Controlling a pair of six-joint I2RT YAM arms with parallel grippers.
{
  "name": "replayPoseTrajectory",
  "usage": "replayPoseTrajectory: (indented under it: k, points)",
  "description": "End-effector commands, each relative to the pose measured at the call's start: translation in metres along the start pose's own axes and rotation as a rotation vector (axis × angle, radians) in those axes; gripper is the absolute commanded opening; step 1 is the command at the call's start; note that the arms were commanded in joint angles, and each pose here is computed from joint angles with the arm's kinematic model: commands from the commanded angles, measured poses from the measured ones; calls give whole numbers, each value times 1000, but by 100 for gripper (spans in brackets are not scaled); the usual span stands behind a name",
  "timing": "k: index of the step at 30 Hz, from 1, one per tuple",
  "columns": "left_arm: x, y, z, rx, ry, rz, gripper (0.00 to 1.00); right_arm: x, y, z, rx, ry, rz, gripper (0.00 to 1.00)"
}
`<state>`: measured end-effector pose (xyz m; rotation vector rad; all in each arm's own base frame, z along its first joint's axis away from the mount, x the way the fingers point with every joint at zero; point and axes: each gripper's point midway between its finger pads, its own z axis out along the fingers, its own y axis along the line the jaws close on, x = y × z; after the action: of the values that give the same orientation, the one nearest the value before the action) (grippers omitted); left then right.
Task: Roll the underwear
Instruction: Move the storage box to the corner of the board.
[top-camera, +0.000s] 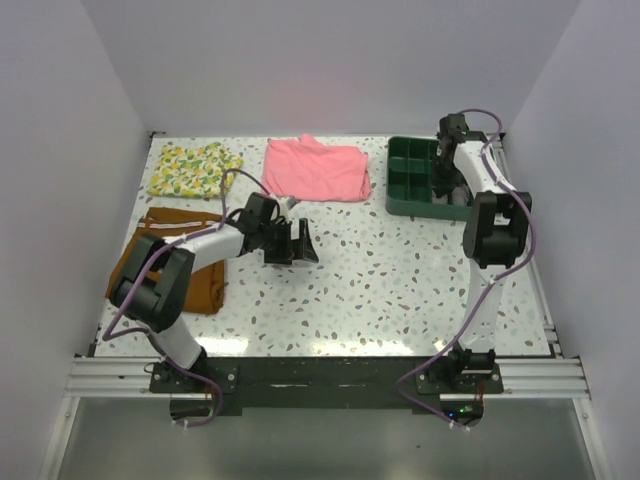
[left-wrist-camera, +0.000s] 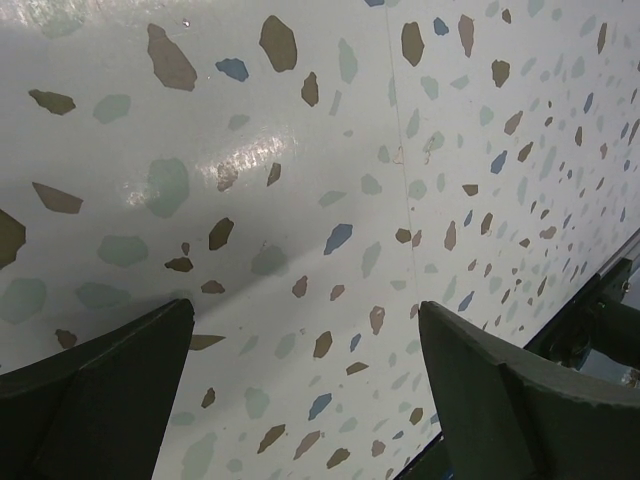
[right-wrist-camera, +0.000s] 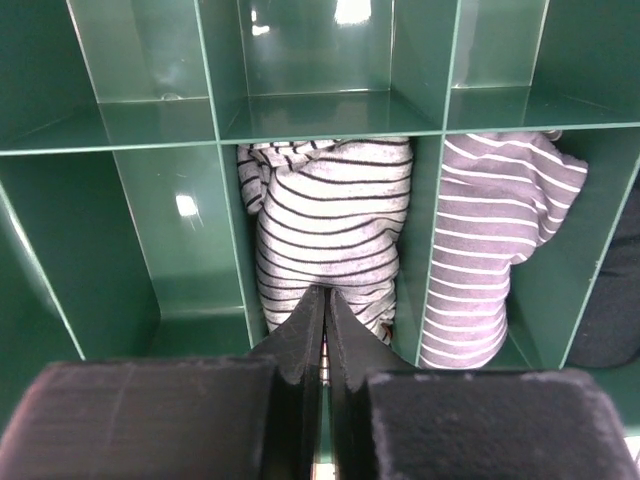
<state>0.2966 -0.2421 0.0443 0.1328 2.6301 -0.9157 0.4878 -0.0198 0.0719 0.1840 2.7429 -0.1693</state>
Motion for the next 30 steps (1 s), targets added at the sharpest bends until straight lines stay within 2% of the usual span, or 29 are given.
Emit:
replayPoseTrajectory:
  k: [1,2,4,5,8,10,12,13,14,22,30]
  points:
    - [-24,-22,-25,41,-87,73,100,-1,-8,-15,31,-27,0,9]
    - [-31,-28,-30,51,-110,90,100,-15,-6,-19,14,-101,14,12]
    - [-44,-37,-43,49,-160,119,100,-23,-4,-40,-12,-181,36,25]
    - [-50,-40,-48,43,-173,125,100,-29,-4,-45,-17,-216,49,38]
    - [-59,-44,-56,22,-187,134,100,-35,-9,-60,3,-264,76,51]
    - [-59,-47,-59,29,-189,122,100,-32,-10,-64,-7,-281,86,53]
    - [-58,-51,-64,37,-198,114,100,-40,-3,-81,-61,-354,99,55]
    - [-57,-51,-66,36,-203,111,100,-30,1,-78,-82,-340,99,56]
    - [-55,-51,-70,34,-211,108,100,-32,12,-90,-159,-370,95,57]
    - [-47,-44,-80,-6,-231,94,100,36,32,-87,-284,-206,94,59]
    - [-57,-43,-89,-43,-271,99,100,56,38,-64,-298,-126,117,59]
